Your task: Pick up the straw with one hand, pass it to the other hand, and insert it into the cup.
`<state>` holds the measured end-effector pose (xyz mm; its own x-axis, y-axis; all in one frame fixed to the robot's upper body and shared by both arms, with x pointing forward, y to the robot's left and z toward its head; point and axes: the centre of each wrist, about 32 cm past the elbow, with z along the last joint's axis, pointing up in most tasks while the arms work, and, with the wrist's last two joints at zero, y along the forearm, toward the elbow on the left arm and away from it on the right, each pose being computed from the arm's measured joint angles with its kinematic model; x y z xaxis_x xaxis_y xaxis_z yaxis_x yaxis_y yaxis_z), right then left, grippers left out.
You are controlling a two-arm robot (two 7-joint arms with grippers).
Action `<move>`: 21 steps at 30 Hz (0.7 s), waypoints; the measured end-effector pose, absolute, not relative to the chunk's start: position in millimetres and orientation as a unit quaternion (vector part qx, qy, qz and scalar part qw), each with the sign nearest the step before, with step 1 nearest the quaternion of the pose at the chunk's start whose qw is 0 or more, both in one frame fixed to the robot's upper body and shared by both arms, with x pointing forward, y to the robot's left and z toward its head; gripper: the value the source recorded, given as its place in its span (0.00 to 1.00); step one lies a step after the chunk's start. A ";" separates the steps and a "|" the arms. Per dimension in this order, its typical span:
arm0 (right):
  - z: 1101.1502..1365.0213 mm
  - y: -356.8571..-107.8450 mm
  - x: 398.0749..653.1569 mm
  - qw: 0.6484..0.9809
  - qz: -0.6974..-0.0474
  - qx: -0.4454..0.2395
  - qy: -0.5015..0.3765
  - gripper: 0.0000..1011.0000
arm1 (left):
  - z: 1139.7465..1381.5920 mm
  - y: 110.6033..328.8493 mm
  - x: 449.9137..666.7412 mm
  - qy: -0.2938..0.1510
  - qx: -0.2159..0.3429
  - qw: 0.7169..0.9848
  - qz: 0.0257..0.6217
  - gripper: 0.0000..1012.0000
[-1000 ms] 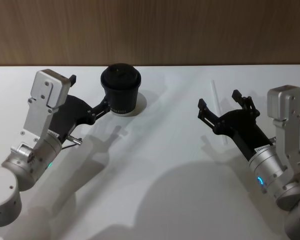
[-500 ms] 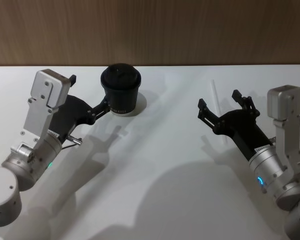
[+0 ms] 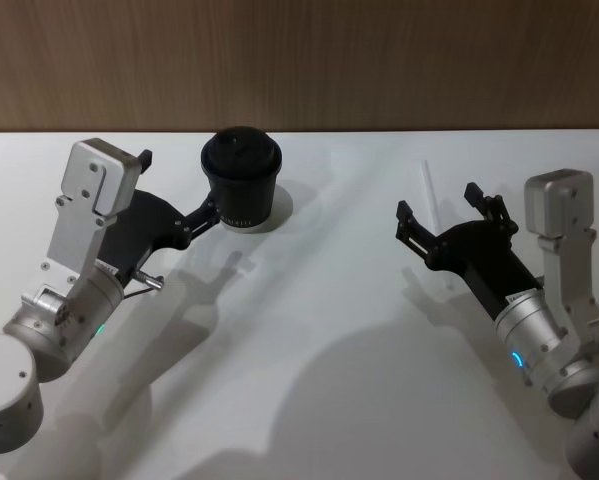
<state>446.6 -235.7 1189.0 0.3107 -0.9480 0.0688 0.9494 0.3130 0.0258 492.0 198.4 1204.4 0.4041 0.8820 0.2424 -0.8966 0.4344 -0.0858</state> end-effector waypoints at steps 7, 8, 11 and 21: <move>1189.3 -233.1 447.5 0.803 -0.595 -0.033 -0.033 0.99 | 1204.4 198.4 492.0 -0.126 0.029 0.837 0.531 0.99; 1189.5 -232.3 447.7 0.801 -0.597 -0.036 -0.032 0.99 | 1204.4 198.4 492.0 -0.126 0.029 0.837 0.531 0.99; 1189.7 -231.0 447.9 0.799 -0.599 -0.041 -0.028 0.99 | 1204.4 198.4 492.0 -0.126 0.029 0.837 0.531 0.99; 1191.5 -226.1 449.3 0.792 -0.609 -0.049 -0.003 0.99 | 1204.4 198.4 492.0 -0.126 0.029 0.837 0.531 0.99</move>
<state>449.3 -226.1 1191.5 0.2590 -0.9637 0.0642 0.9643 0.2543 -0.0733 492.0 198.4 1204.4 0.4041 0.8820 0.2425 -0.8966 0.4344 -0.0859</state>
